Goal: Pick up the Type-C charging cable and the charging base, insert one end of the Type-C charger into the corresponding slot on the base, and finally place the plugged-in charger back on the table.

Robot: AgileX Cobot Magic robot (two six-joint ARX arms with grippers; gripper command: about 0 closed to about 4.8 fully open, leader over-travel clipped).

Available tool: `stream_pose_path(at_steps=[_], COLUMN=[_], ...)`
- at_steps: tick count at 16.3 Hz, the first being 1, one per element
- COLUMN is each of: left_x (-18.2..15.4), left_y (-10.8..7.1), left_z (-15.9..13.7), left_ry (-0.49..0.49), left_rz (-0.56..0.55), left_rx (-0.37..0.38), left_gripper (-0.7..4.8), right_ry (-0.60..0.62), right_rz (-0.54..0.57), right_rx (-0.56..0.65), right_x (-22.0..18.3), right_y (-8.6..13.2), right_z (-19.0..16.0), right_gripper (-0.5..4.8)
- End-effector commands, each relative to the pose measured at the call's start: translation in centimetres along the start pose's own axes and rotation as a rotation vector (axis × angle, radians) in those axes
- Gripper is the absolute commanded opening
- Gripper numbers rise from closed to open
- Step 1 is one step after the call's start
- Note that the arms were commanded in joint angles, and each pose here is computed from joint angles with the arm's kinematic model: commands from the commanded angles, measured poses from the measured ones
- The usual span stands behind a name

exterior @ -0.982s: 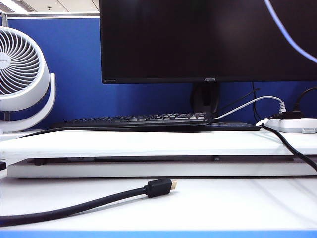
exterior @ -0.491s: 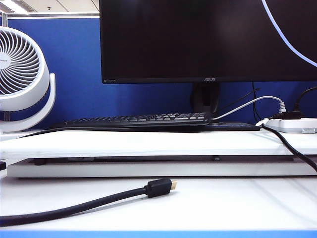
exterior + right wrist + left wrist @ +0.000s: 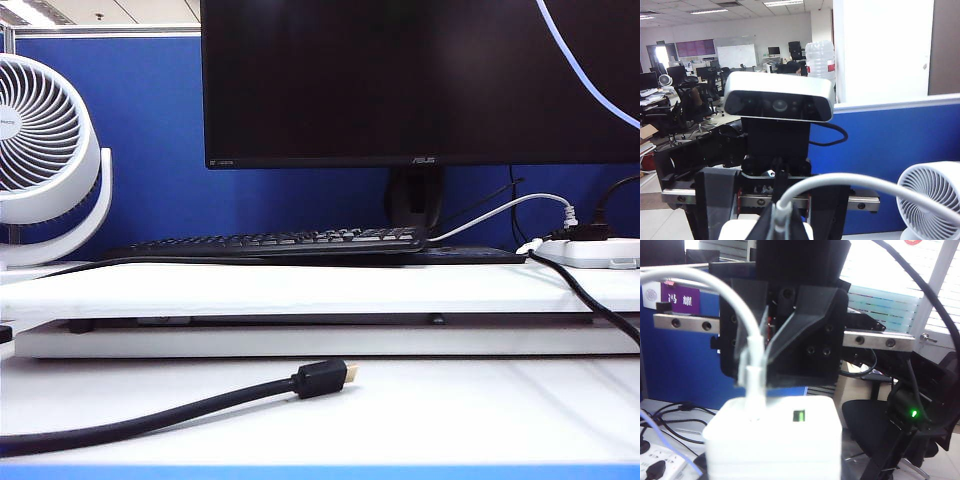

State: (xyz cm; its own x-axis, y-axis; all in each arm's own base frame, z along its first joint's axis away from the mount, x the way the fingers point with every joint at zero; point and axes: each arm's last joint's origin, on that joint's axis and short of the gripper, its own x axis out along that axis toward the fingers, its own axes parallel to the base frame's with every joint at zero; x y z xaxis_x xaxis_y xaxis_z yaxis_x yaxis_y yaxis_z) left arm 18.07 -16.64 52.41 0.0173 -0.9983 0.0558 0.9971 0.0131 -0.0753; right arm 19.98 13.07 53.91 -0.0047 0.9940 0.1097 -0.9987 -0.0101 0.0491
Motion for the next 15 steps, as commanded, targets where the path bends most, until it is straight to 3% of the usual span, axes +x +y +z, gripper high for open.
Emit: stream_pose_path(at_steps=[1, 9, 11, 12, 14, 15], left_x=[-0.7, -0.7, -0.7, -0.7, -0.7, -0.7], left_y=[-1.3, -1.3, -1.3, -1.3, -1.2, -1.2], left_z=[2.4, 2.1, 2.1, 2.1, 2.0, 1.9], left_ry=[-0.127, -0.104, -0.103, -0.102, -0.098, -0.094], left_rz=[-0.019, -0.022, -0.022, -0.022, -0.022, -0.021], left_rx=[0.165, 0.149, 0.148, 0.147, 0.142, 0.138], left_gripper=[-0.06, -0.06, -0.06, -0.06, -0.06, -0.06], right_ry=[0.079, 0.037, 0.037, 0.036, 0.027, 0.026], right_rz=[0.019, 0.019, 0.018, 0.018, -0.007, -0.006], right_rx=[0.137, 0.072, 0.087, 0.086, 0.106, 0.104], right_x=[0.4, 0.1, 0.1, 0.1, 0.1, 0.1], right_y=[-0.9, -0.1, -0.1, -0.1, -0.1, -0.1], right_z=[-1.9, -0.8, -0.8, -0.8, -0.7, -0.7], right_gripper=[-0.06, 0.00, 0.68, 0.68, 1.82, 1.82])
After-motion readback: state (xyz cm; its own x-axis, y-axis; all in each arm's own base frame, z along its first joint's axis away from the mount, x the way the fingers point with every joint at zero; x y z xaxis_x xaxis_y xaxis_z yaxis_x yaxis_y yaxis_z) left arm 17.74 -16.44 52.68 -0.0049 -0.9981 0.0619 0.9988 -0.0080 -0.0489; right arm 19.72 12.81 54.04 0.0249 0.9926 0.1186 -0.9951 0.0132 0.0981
